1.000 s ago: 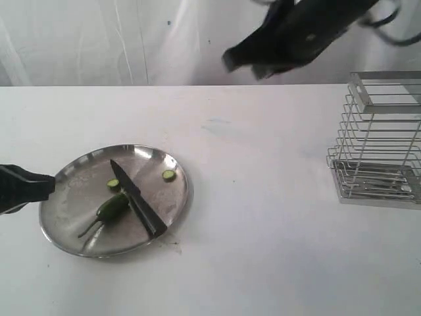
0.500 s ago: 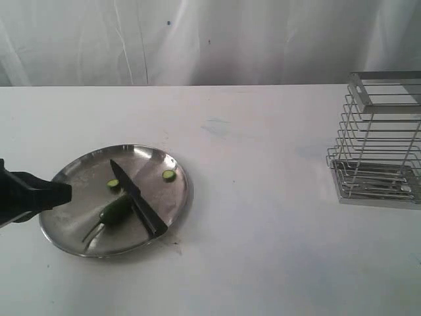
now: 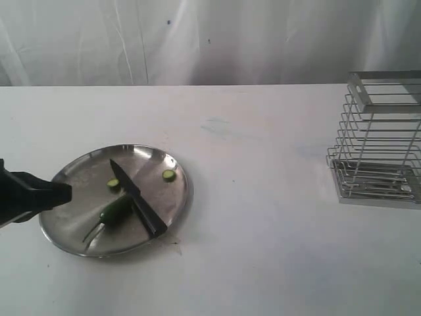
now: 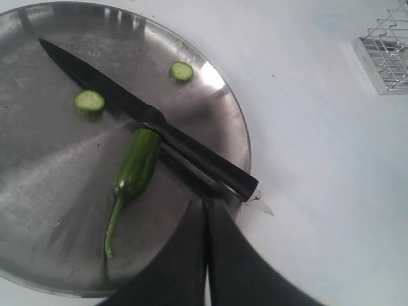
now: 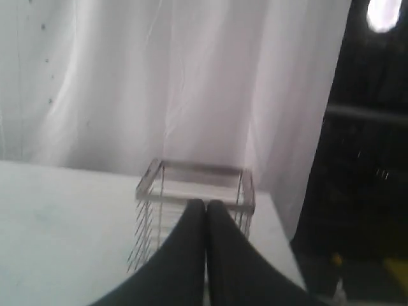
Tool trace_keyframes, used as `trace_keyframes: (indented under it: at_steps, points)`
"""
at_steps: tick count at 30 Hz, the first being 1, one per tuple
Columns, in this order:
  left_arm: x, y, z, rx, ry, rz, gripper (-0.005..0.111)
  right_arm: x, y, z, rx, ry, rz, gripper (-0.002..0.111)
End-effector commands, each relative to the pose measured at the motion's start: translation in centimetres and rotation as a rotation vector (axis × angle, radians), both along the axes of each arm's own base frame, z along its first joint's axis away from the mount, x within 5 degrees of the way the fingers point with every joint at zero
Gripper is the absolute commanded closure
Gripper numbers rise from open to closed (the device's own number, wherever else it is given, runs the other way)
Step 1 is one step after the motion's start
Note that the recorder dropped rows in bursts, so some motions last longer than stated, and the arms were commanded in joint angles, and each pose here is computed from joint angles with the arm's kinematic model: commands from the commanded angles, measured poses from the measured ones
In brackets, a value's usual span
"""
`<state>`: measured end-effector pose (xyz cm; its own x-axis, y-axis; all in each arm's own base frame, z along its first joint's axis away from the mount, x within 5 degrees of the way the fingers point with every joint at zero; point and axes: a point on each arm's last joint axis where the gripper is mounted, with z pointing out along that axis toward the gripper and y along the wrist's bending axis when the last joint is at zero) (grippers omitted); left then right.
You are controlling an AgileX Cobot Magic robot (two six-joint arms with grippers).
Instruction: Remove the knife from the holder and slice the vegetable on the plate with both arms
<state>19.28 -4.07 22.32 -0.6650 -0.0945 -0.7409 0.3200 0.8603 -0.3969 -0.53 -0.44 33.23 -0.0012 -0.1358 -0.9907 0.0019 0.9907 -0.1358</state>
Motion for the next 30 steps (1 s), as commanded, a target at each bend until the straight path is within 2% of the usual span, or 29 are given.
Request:
trace_keyframes:
  at_steps: [1, 4, 7, 8, 9, 10, 13, 18, 22, 24, 30]
  points:
    - [-0.2, 0.0, 0.1, -0.006, -0.009, 0.007, 0.107, 1.8, 0.2, -0.4, -0.075, -0.275, -0.016, 0.108]
    - [0.0, 0.3, 0.1, 0.016, -0.014, 0.040, 0.107, 3.7, 0.5, -3.3, -0.025, -0.374, 0.009, 0.108]
    - [0.1, 0.4, 0.0, 0.025, -0.016, 0.054, 0.107, 5.4, 0.3, -8.5, 0.131, -0.392, 0.016, 0.108]
    - [0.1, 0.5, 0.0, 0.027, -0.017, 0.057, 0.107, 5.4, 0.1, -9.1, 0.192, -0.410, 0.004, 0.108]
    - [0.1, 0.5, 0.0, 0.029, -0.017, 0.059, 0.107, 5.8, 0.1, -10.0, 0.230, -0.305, -0.004, 0.108]
    - [0.1, 0.5, 0.0, 0.029, -0.017, 0.059, 0.107, 6.0, 0.2, -11.0, 0.223, -0.190, -0.012, 0.108]
    - [0.1, 0.4, 0.1, 0.029, -0.018, 0.052, 0.107, 6.1, 0.0, -11.4, 0.127, -0.147, -0.058, 0.108]
    - [0.2, 0.7, 0.1, 0.045, -0.022, 0.077, 0.107, 6.1, -0.3, -13.0, 0.158, 0.020, -0.117, 0.108]
    - [0.2, 0.7, 0.0, 0.048, -0.023, 0.081, 0.107, 5.8, -0.6, -14.9, 0.136, 0.236, -0.168, 0.108]
    - [0.2, 0.7, 0.0, 0.051, -0.023, 0.079, 0.107, 5.8, -0.6, -15.0, 0.076, 0.244, -0.166, 0.108]
    - [0.2, 0.7, 0.0, 0.051, -0.023, 0.079, 0.107, 5.8, -0.6, -14.9, 0.094, 0.237, -0.160, 0.108]
